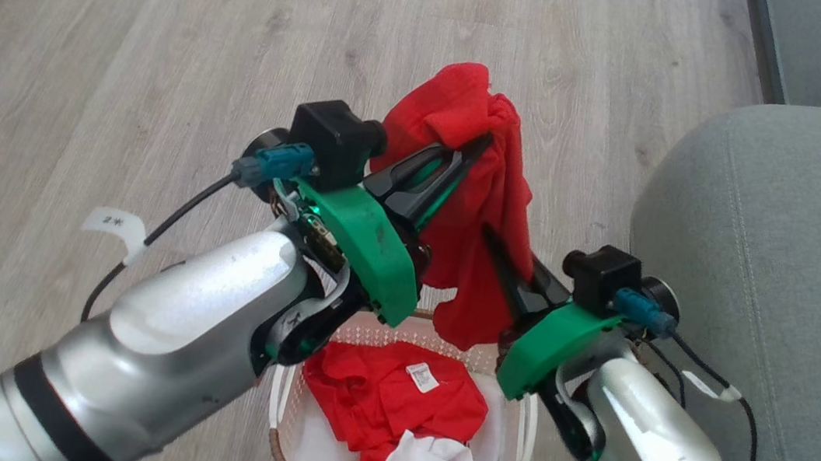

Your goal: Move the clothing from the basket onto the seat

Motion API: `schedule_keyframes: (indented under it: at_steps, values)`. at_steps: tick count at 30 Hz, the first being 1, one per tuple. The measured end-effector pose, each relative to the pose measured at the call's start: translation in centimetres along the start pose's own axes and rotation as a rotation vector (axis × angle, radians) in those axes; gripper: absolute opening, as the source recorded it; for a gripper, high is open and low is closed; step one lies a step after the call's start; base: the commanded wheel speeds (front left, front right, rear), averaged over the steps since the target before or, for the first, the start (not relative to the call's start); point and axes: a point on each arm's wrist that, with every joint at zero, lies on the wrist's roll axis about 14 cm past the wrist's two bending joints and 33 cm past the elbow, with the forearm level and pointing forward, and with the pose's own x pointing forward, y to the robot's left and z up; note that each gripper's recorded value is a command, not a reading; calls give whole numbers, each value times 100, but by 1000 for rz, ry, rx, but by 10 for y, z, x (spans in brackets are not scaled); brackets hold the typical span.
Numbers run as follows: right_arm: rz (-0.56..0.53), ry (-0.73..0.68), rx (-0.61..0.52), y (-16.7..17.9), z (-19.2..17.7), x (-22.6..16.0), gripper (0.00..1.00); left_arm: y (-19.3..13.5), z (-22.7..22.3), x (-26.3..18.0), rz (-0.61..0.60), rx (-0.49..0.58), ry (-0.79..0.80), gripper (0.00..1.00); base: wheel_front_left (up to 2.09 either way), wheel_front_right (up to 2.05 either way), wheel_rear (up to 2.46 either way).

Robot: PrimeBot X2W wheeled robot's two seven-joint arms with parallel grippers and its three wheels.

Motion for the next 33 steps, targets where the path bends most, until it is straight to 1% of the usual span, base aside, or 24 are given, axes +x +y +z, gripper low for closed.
schedule_keyframes:
  at_steps: [3, 5, 9, 12, 13, 14, 15, 17, 23, 27, 33]
  values:
    - [-28, -22, 11, -8, 7, -1, 0, 0, -1, 1, -1, -5, 2, 0, 0, 0, 0]
    - [-62, -73, 19, -19, 23, -2, 0, 0, -3, 0, 0, -13, 6, 0, 0, 0, 0]
    - [-125, -169, 12, -40, 51, -7, 0, 2, -22, -5, 11, -39, 49, 0, 0, 0, 0]
    - [-170, -209, 33, -51, 57, -19, 0, -2, -35, -8, 7, -62, 74, 0, 0, 0, 0]
    - [-184, -219, 39, -54, 58, -23, 0, -4, -37, -8, 0, -67, 78, 16, 0, 0, 0]
    - [-198, -229, 44, -57, 60, -27, 0, -6, -37, -8, -6, -71, 79, 79, 0, 0, 0]
    - [-211, -244, 48, -61, 63, -31, 0, -8, -37, -7, -11, -74, 78, 100, 0, 0, 0]
    - [-236, -278, 48, -68, 72, -37, 0, -13, -39, -5, -26, -83, 82, 100, 0, 0, 0]
    - [-315, -367, 20, -92, 99, -58, 0, -30, -64, -5, -72, -116, 140, 100, 0, 0, 0]
    - [-374, -388, -6, -107, 106, -76, 0, -38, -70, 1, -105, -116, 150, 100, 0, 0, 0]
    - [-486, -406, -54, -131, 112, -112, 0, -57, -75, 19, -184, -117, 142, 100, 0, 0, 0]
